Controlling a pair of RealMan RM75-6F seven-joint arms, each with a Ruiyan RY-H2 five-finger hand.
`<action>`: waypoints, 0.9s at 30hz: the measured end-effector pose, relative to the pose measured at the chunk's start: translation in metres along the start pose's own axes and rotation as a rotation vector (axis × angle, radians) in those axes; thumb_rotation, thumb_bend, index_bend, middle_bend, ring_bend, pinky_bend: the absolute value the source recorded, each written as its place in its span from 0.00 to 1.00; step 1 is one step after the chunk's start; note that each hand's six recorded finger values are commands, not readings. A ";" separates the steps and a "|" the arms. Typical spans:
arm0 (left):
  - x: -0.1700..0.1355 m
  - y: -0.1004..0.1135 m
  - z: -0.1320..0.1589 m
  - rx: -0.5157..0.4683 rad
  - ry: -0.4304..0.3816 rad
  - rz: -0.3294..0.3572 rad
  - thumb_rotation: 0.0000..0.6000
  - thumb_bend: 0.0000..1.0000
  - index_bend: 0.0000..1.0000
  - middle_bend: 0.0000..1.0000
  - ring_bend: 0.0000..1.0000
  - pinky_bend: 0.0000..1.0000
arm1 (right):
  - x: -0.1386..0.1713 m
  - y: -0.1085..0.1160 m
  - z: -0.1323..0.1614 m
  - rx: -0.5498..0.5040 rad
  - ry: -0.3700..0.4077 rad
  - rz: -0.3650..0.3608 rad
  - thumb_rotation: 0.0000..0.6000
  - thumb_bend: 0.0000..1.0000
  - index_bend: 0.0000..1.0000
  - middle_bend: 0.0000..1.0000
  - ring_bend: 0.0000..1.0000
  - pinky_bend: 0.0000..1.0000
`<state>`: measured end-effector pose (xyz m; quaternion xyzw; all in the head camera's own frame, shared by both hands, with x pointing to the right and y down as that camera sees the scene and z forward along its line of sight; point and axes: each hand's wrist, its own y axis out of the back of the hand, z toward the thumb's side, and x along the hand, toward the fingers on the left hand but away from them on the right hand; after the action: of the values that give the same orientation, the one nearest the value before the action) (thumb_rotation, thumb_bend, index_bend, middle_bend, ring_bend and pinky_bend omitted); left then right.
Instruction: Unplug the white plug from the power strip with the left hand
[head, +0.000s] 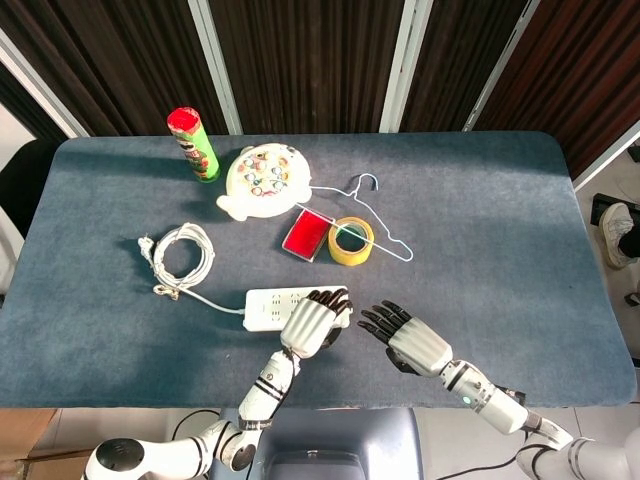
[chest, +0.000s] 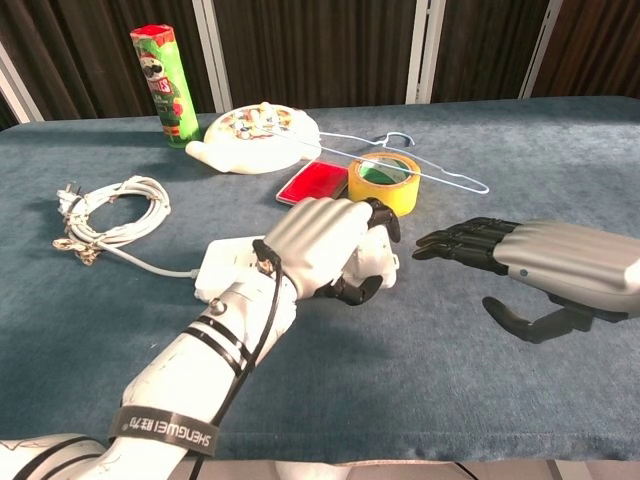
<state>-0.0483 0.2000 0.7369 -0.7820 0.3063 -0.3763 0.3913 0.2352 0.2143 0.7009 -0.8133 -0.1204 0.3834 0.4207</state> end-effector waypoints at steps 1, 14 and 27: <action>0.000 0.000 0.000 0.001 0.000 0.001 1.00 0.60 0.36 0.45 0.42 0.48 | -0.002 -0.001 0.001 -0.005 -0.001 0.003 1.00 0.78 0.00 0.12 0.00 0.04; -0.001 0.001 0.000 -0.004 0.008 0.001 1.00 0.60 0.36 0.45 0.42 0.47 | -0.019 -0.006 0.015 0.001 0.005 0.027 1.00 0.79 0.00 0.12 0.00 0.04; -0.001 0.001 0.001 -0.008 0.011 0.000 1.00 0.60 0.36 0.45 0.42 0.48 | -0.028 -0.013 0.024 0.019 0.006 0.064 1.00 0.79 0.00 0.12 0.00 0.04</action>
<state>-0.0483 0.2005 0.7354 -0.7815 0.3100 -0.3792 0.3864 0.2007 0.2217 0.7171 -0.8140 -0.0893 0.3954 0.4161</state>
